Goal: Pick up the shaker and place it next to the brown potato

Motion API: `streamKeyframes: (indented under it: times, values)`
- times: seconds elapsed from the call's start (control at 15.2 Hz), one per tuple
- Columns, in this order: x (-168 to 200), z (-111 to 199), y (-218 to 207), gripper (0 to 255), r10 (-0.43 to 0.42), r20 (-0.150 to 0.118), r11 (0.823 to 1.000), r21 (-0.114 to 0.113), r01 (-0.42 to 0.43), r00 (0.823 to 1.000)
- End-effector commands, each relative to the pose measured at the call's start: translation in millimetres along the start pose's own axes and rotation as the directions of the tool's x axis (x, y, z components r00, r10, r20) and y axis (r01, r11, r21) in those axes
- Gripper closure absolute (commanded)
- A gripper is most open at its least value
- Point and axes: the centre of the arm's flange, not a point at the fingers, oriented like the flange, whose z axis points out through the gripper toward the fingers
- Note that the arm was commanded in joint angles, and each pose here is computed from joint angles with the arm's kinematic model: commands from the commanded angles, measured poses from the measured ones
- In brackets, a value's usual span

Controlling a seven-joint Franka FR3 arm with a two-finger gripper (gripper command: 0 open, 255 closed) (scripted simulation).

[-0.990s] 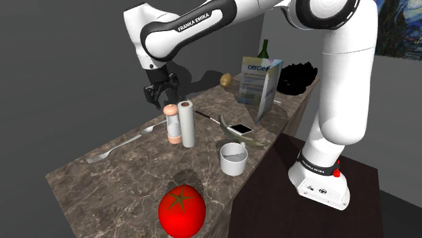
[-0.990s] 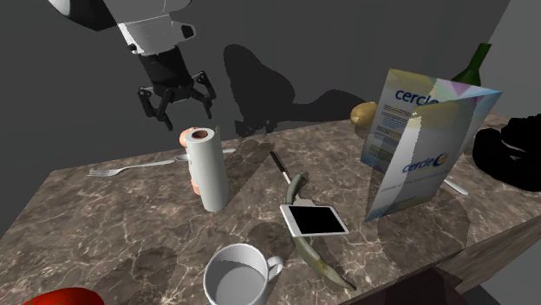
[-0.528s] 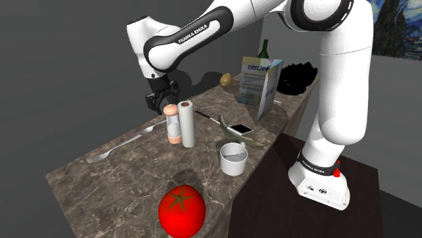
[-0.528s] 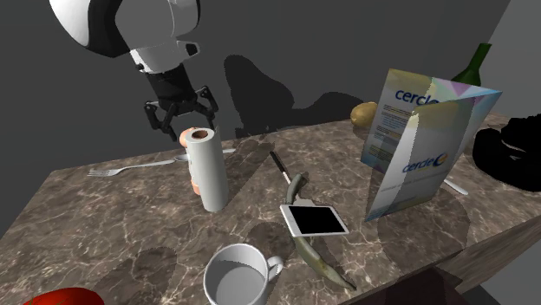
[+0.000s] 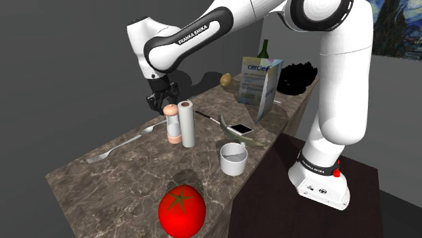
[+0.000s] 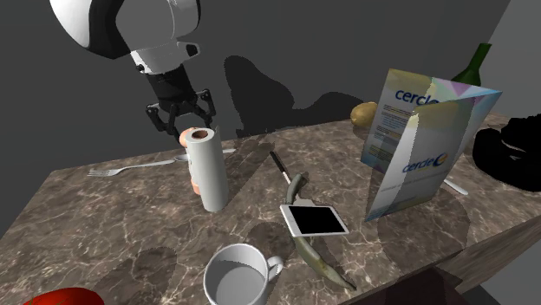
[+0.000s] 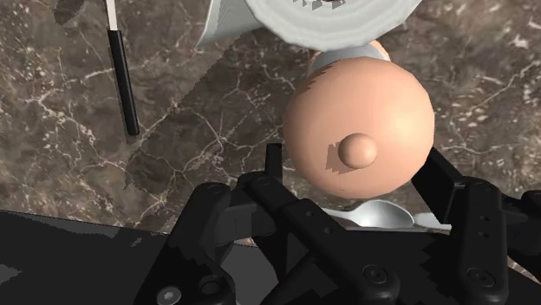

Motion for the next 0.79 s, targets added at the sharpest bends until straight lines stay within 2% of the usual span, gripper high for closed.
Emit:
streamKeyframes:
  times: [0.0,0.46,0.73]
  values:
    - [0,0,0,255,0.000,0.000,1.000,0.000,0.000,1.000]
    - [0,0,0,255,0.000,0.000,1.000,0.000,0.000,1.000]
    - [0,-21,3,255,0.000,0.000,1.000,0.000,0.000,1.000]
